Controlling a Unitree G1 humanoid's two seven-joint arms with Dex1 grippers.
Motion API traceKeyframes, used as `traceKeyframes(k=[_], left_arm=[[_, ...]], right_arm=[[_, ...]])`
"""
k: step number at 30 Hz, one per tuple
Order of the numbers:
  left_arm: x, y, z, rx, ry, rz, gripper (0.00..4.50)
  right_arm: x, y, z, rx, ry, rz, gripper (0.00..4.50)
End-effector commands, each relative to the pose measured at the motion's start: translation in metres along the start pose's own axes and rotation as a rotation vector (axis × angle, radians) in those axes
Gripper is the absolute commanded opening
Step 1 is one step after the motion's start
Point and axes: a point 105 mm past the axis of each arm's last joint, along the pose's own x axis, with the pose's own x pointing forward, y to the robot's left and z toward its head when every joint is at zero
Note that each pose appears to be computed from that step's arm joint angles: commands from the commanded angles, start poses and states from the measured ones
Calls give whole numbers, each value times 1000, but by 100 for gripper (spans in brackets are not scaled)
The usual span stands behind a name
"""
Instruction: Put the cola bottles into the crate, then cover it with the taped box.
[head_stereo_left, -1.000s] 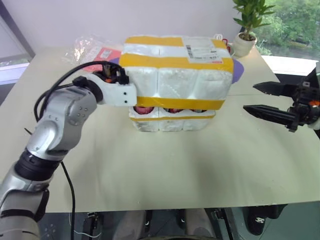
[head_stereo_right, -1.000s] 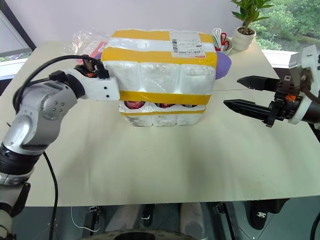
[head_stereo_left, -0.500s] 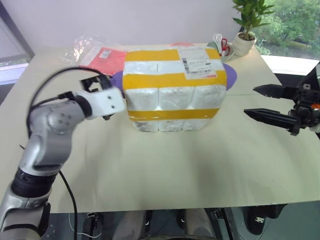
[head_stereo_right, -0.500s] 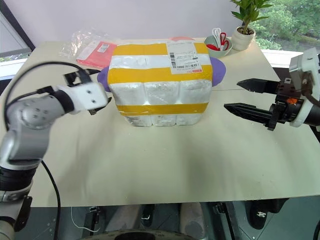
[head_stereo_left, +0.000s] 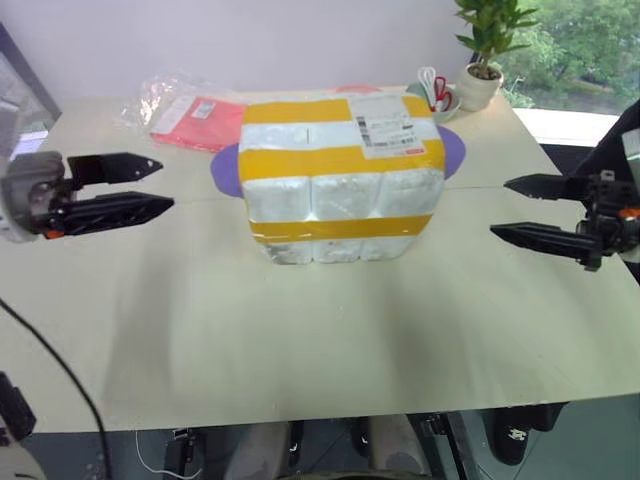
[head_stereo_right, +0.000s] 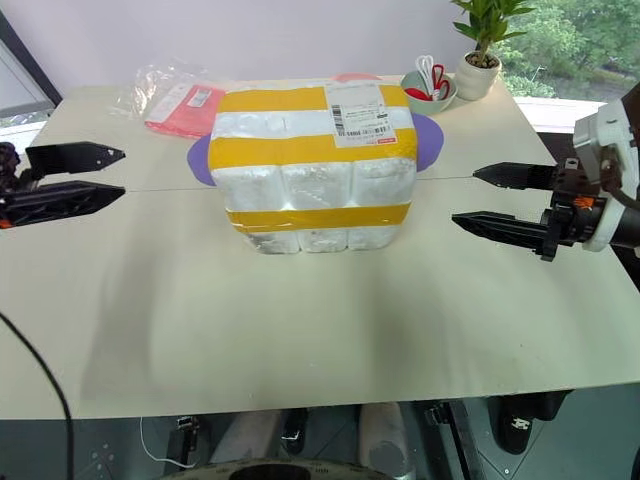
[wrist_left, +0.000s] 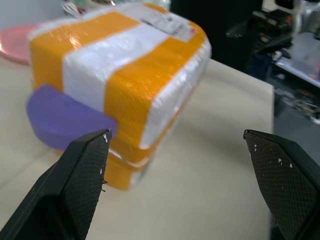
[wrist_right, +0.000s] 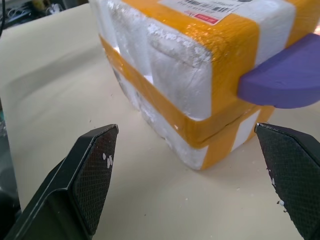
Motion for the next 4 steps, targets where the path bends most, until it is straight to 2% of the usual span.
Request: traceKeyframes(k=[1,4], left_arm=[[-1,-5,1,26,20,-31,444],[5,-5,-10,91,76,-6,444]], right_arm=[[0,1,-5,-43,28,16,450],[6,-1,-10,-49,24,20,450]])
